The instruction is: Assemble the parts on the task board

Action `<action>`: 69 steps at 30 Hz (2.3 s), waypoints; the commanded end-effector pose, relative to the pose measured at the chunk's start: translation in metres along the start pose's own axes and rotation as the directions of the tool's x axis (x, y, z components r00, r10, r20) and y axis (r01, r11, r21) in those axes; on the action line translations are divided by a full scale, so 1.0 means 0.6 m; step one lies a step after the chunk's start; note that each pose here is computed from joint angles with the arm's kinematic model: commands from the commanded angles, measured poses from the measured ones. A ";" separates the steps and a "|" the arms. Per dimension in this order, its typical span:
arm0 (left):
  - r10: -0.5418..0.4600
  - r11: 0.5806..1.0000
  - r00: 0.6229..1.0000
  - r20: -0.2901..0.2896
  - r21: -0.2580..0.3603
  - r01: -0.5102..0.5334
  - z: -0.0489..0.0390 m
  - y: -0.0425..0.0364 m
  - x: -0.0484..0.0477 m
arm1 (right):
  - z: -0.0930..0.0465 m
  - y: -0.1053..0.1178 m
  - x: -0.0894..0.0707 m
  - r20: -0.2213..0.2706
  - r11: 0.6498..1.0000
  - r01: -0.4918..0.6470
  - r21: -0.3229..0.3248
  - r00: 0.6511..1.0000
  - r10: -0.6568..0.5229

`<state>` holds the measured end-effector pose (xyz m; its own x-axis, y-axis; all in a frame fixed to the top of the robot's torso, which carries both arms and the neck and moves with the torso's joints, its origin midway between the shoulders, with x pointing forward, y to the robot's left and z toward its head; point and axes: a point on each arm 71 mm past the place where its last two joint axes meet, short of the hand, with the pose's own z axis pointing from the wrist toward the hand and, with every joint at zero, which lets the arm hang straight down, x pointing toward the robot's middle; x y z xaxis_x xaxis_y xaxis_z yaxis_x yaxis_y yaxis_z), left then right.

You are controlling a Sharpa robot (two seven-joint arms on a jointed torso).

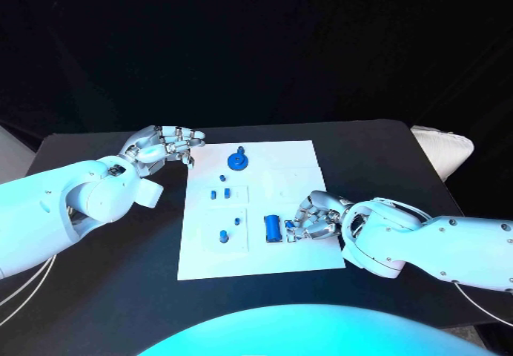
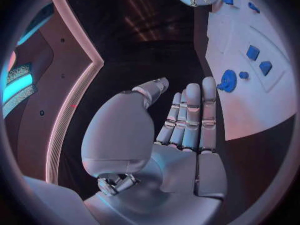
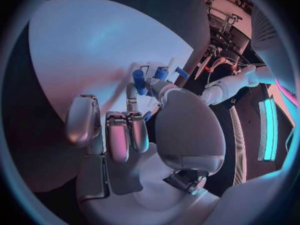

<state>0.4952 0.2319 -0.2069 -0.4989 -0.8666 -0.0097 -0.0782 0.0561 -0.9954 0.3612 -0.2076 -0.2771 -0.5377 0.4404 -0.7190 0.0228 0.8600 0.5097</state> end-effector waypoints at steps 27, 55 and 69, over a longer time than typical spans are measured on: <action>-0.004 1.000 1.000 -0.017 0.005 0.004 0.000 -0.001 0.003 | 0.003 0.008 0.008 -0.021 1.000 0.002 0.007 1.000 -0.002; -0.003 1.000 1.000 -0.011 0.008 0.003 0.001 -0.001 0.002 | -0.001 -0.014 -0.010 0.014 0.999 -0.031 -0.026 0.999 0.031; -0.058 0.995 0.996 0.062 0.089 0.053 0.005 -0.004 -0.009 | 0.028 -0.015 -0.109 0.150 0.886 -0.373 -0.276 0.894 0.423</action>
<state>0.4989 0.2340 -0.2079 -0.4734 -0.8809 0.0049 -0.0614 0.0275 -0.9977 0.4036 -0.2380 -0.2497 -0.3912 0.6639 -0.6374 -0.0091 0.6897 0.7240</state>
